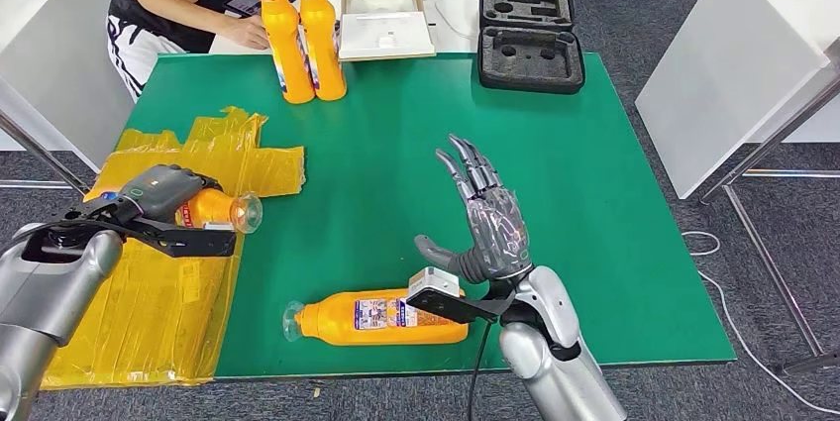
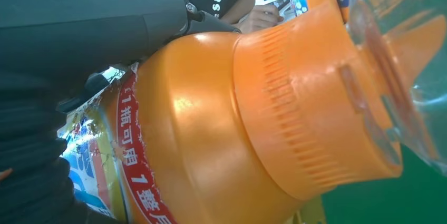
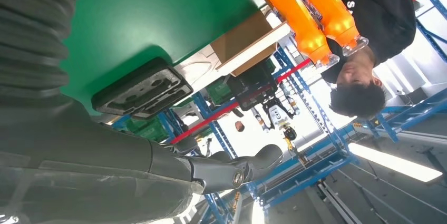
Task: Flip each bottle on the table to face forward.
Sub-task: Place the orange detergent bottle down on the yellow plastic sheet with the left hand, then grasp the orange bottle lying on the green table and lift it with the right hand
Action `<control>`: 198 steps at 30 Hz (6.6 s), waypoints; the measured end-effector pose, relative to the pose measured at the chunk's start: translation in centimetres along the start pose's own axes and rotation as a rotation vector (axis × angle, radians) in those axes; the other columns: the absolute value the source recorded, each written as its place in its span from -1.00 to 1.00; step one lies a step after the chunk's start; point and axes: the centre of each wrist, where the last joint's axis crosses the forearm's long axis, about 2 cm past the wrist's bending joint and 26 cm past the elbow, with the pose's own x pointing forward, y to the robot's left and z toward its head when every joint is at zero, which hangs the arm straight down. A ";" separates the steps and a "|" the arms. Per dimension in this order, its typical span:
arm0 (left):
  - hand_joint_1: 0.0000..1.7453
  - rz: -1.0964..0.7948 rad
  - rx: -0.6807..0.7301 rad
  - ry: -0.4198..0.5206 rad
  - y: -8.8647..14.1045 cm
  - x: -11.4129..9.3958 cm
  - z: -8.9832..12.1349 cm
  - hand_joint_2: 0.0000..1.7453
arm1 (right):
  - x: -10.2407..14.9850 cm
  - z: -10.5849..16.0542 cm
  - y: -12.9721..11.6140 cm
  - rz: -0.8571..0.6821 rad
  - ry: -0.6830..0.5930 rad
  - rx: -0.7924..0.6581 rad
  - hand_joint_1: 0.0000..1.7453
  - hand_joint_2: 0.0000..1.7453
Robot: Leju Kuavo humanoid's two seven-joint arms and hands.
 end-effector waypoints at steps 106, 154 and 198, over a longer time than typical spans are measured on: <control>-1.00 0.874 0.848 -0.511 -1.3 11.6 6.2 -1.00 | -0.7 8.8 2.7 0.018 0.040 0.757 -1.00 1.00; -1.00 0.970 0.832 -0.519 -2.1 13.5 5.9 -1.00 | -3.7 6.7 7.1 0.179 0.267 0.712 1.00 1.00; -1.00 1.642 0.456 -0.652 0.2 20.5 0.5 1.00 | -1.9 2.7 4.1 -0.394 0.257 -0.170 1.00 1.00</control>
